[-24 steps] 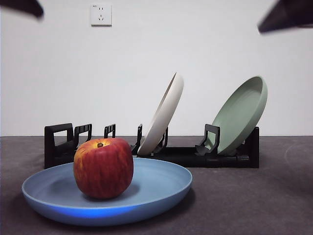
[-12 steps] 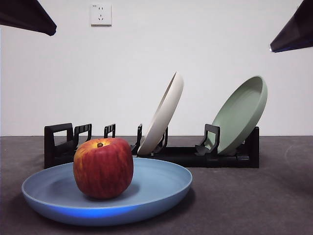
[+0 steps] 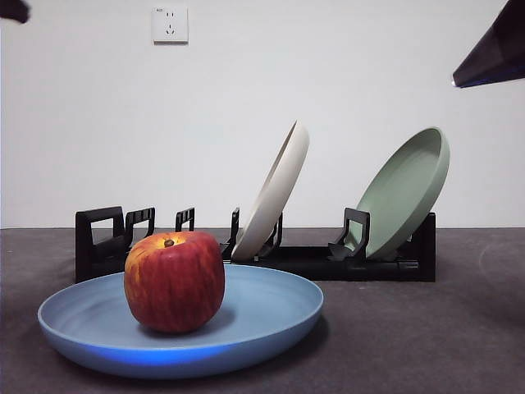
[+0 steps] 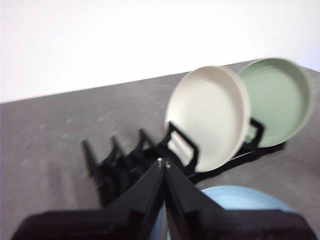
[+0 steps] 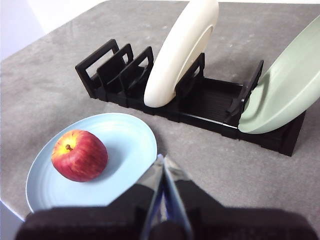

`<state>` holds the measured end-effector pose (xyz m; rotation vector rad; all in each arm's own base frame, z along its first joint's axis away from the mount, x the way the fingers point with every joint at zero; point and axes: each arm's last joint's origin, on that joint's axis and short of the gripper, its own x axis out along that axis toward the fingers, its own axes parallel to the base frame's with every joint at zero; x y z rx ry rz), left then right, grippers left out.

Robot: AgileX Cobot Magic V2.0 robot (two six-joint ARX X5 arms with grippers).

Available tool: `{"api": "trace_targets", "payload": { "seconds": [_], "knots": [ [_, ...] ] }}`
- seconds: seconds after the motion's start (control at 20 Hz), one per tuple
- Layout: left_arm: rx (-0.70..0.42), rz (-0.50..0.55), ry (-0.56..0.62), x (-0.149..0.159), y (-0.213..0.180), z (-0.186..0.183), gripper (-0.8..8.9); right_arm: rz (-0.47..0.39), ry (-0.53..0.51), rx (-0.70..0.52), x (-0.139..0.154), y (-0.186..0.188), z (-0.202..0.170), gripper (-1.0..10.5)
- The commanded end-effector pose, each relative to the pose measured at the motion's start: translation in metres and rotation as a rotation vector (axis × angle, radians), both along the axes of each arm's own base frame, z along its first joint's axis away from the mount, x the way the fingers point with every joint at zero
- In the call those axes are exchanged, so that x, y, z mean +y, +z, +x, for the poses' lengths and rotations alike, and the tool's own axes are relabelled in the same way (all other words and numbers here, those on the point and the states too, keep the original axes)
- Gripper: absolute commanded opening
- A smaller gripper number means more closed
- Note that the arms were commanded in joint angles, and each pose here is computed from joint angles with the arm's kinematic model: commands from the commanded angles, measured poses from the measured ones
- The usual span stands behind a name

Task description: Take the blue plate from the plate rack,put the plate on the table,take the apple from the table,put the apple in the plate

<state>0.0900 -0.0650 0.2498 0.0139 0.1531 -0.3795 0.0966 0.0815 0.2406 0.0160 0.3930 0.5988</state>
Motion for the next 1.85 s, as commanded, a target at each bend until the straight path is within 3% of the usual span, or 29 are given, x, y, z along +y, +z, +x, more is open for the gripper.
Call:
{"api": "trace_targets", "payload": {
  "seconds": [0.05,0.2,0.6,1.0,1.85],
  "knots": [
    [0.008,0.006,0.079,0.017,-0.025,0.003,-0.02,0.006,-0.004,0.002,0.0,-0.001,0.0,0.0],
    [-0.033,-0.029,0.199,0.037,-0.051,0.005,-0.02,0.006,-0.004,0.002,0.0,-0.001,0.0,0.0],
    [-0.031,-0.042,0.352,0.061,-0.09,0.008,-0.02,0.006,-0.004,0.002,0.0,-0.001,0.0,0.0],
    [0.041,-0.028,0.405,0.066,-0.103,0.006,-0.02,0.006,-0.004,0.002,0.0,-0.001,0.0,0.0],
    [0.037,-0.037,0.417,0.068,-0.103,0.006,-0.02,0.005,-0.004,0.002,0.0,-0.001,0.0,0.0]
  ]
}}
